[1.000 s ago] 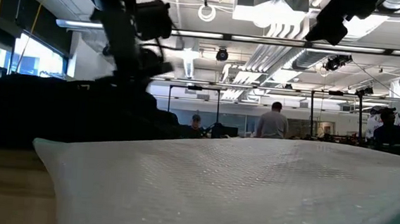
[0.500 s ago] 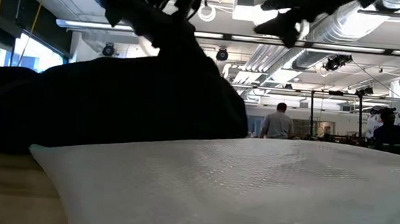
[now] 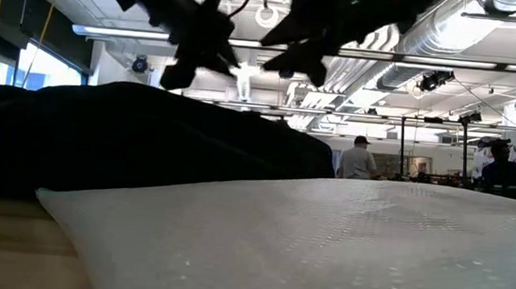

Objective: Unpack backpack
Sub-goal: Put the zip bag into the backpack

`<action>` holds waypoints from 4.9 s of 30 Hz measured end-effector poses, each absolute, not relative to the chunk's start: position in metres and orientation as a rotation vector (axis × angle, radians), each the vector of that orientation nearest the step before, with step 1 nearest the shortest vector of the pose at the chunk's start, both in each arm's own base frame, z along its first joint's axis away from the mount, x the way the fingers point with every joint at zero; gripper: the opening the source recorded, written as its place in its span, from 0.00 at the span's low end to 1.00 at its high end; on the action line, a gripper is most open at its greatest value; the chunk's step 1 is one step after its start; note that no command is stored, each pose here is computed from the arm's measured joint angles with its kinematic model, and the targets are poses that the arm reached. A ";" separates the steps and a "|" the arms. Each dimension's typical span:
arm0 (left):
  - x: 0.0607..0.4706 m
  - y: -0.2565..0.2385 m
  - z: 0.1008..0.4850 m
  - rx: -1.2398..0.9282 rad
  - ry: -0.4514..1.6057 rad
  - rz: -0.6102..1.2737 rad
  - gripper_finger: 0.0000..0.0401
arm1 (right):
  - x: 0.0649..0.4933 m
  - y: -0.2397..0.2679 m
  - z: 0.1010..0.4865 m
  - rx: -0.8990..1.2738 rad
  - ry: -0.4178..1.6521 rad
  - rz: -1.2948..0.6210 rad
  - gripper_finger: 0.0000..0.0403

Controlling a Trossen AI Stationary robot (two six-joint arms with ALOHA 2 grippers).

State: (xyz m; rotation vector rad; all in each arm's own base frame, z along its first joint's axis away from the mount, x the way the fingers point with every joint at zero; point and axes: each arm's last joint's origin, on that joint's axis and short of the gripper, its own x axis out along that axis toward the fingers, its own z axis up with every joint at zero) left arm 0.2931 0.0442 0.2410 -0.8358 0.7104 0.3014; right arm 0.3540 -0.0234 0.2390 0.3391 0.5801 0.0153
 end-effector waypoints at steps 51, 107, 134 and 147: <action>0.228 0.080 0.174 -0.684 0.625 1.245 0.00 | 0.341 -0.123 0.173 0.488 0.908 -0.608 0.00; 0.346 -0.159 0.104 -0.855 0.774 0.187 0.00 | 0.234 0.015 0.105 1.084 1.075 0.110 0.68; 0.362 -0.171 0.245 -0.668 0.751 0.276 0.00 | 0.240 0.039 0.188 0.938 0.941 0.364 0.00; 0.296 -0.136 0.397 -0.394 0.434 0.504 0.00 | 0.259 -0.028 0.330 0.584 0.590 0.083 0.00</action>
